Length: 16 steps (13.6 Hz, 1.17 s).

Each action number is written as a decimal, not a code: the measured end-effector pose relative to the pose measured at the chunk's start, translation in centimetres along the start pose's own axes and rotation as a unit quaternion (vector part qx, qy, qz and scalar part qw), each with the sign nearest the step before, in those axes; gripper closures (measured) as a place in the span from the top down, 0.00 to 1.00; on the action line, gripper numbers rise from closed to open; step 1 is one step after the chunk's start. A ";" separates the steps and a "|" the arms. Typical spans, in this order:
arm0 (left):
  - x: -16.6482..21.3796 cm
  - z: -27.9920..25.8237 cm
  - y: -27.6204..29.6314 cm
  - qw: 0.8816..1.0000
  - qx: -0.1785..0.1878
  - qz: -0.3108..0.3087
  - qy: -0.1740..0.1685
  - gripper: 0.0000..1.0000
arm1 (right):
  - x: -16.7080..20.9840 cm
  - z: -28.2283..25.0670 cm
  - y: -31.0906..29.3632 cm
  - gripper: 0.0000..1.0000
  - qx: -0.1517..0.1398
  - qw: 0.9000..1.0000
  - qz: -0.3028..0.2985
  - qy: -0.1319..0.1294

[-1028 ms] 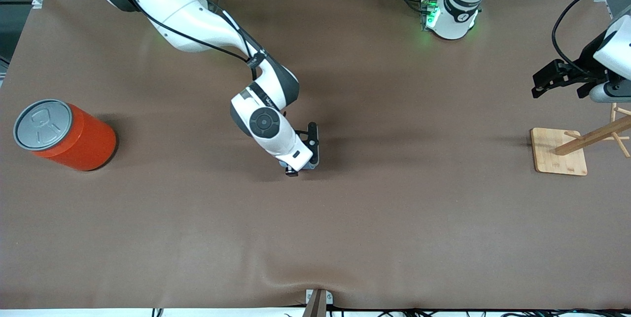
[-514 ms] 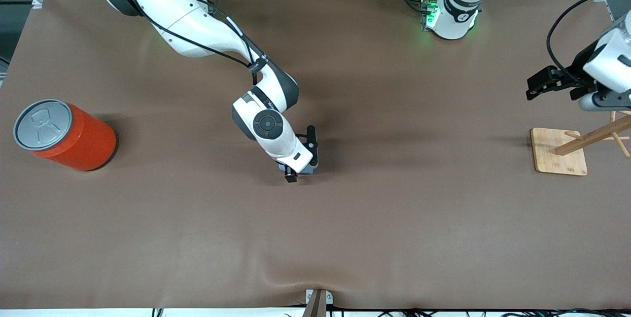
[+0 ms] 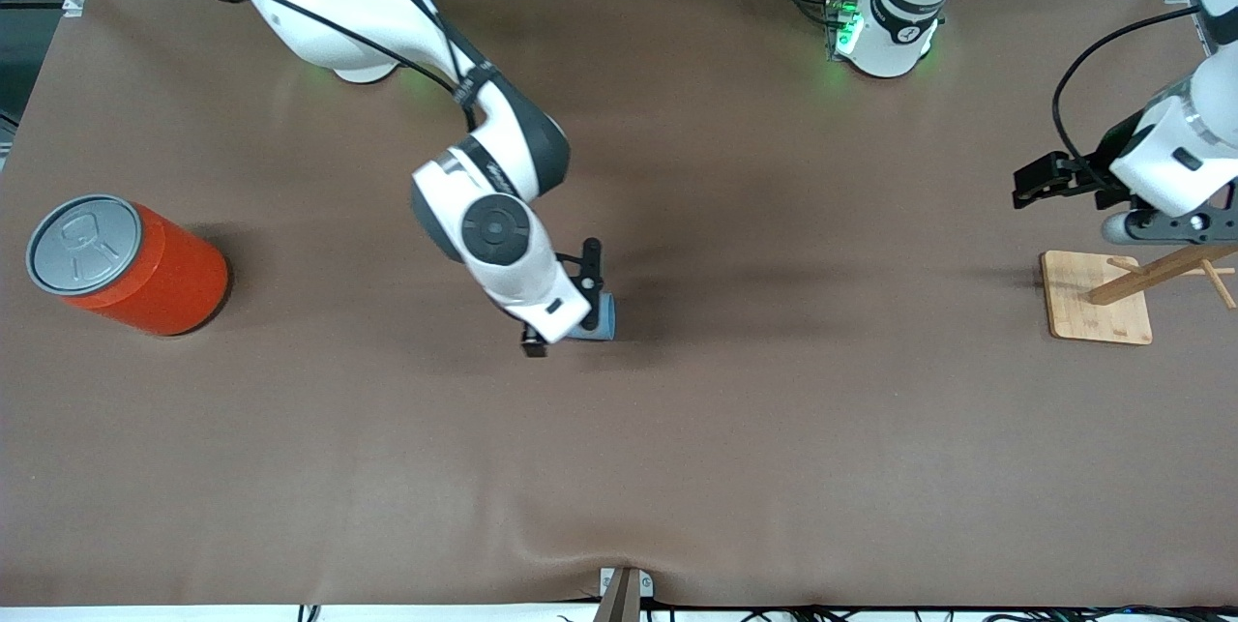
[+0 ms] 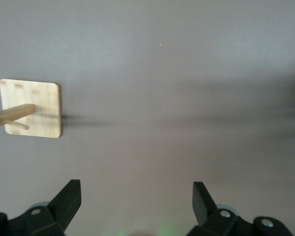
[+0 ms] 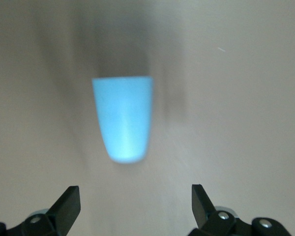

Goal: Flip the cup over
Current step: 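Set down the cup with the right gripper while the left gripper reaches it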

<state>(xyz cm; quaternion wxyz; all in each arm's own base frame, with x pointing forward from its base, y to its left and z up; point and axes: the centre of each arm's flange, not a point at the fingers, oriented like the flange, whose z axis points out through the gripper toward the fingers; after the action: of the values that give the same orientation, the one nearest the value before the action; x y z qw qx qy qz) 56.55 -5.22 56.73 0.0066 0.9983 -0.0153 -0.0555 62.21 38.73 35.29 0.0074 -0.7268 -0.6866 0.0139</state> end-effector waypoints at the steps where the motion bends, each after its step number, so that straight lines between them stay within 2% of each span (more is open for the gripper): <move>1: 0.4 0.9 1.1 1.000 -0.018 0.005 -0.009 1.00 | -2.3 -2.1 1.1 1.00 -0.006 1.000 0.017 0.000; 3: 1.9 3.5 2.6 0.998 -0.060 0.008 -0.036 1.00 | -7.2 -4.5 3.3 1.00 -0.009 0.998 0.057 -0.002; 5: 4.1 7.5 3.8 0.990 -0.119 0.001 -0.072 1.00 | -11.0 -4.8 5.2 1.00 -0.009 0.994 0.106 -0.002; 8: 8.1 14.4 6.6 0.965 -0.242 -0.030 -0.098 1.00 | -12.4 -4.8 5.7 1.00 -0.006 0.987 0.159 -0.003; 9: 9.1 16.3 7.7 0.957 -0.269 -0.034 -0.102 1.00 | -12.5 -5.0 5.6 1.00 -0.004 0.982 0.187 -0.005; 11: 10.5 18.2 11.4 0.951 -0.296 -0.027 -0.091 1.00 | -12.7 -5.9 5.1 1.00 -0.001 0.969 0.247 -0.011; 13: 11.0 20.2 16.6 0.934 -0.344 -0.032 -0.087 1.00 | -13.3 -6.6 4.9 1.00 0.003 0.957 0.290 -0.017; 16: 11.3 25.1 21.8 0.913 -0.396 -0.039 -0.094 1.00 | -16.8 -6.9 6.2 1.00 0.003 0.930 0.367 -0.019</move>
<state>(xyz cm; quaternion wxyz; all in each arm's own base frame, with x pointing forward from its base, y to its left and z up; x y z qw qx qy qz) 64.35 -27.70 30.82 0.3976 0.9039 0.0458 -0.1510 67.68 21.66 42.18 -0.0086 -0.9276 -0.3723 0.0315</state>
